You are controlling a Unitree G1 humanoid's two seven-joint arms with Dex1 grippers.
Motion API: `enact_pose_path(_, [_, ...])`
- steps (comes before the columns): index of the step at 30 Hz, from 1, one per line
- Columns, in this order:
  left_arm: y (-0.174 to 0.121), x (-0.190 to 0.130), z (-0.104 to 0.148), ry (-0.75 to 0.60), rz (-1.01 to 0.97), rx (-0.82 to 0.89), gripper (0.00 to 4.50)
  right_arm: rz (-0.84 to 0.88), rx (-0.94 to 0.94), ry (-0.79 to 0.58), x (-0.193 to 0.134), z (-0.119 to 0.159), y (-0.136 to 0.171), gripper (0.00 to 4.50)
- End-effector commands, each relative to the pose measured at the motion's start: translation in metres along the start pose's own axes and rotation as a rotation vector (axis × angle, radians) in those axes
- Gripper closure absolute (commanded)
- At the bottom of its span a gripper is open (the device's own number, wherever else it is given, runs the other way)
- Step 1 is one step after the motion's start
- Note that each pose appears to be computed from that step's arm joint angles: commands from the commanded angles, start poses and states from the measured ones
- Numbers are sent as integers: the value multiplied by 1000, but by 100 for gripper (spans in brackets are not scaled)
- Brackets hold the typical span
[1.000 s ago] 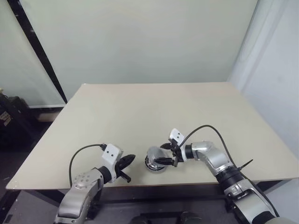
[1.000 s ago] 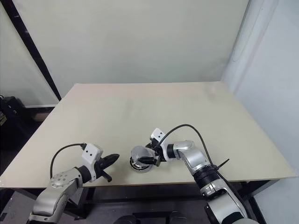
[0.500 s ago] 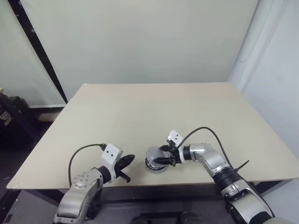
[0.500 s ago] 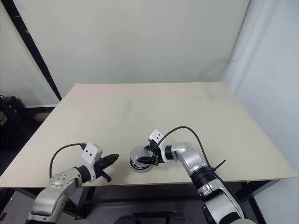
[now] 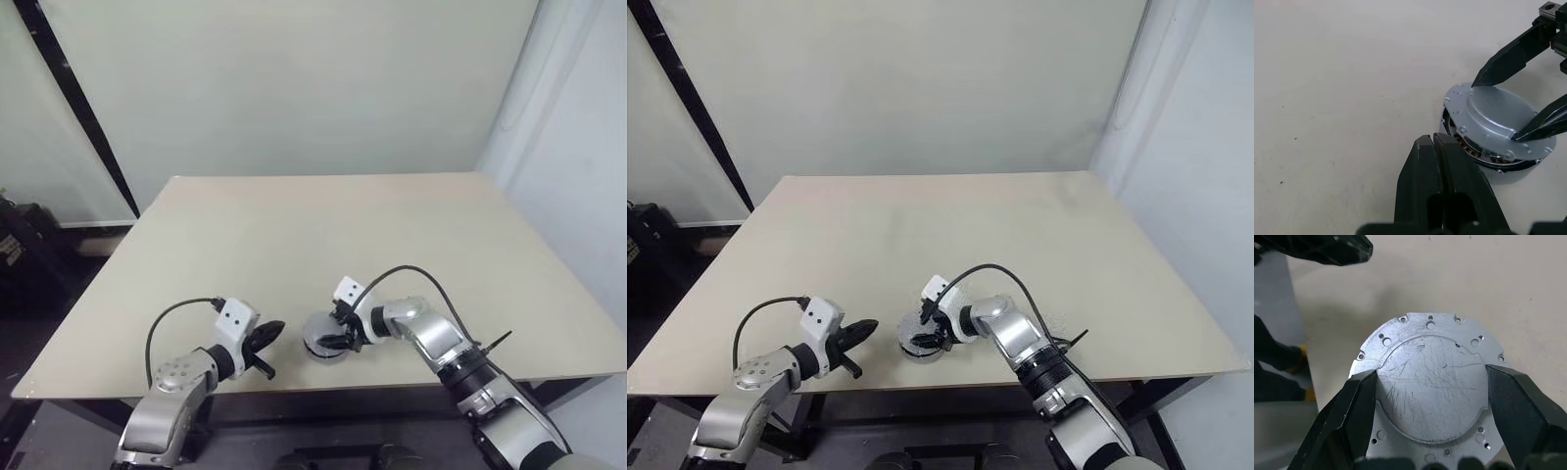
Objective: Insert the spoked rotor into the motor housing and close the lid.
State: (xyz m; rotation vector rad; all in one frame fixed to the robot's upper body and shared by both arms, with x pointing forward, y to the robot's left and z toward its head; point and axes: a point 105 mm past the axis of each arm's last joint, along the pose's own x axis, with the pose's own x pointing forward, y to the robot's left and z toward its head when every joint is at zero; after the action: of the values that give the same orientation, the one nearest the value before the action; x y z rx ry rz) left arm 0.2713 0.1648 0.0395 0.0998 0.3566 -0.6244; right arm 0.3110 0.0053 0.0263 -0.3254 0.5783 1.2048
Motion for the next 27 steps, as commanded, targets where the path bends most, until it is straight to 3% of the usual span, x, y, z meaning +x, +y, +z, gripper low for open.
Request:
enact_pose_path(1, [-1,2,9,-34,-2,22,450,-37,-8,51,5,-1,1,128])
enact_pose_path(27, [-6,7,3,-31,-15,8,450,15,-72,209,5,-25,-4,128])
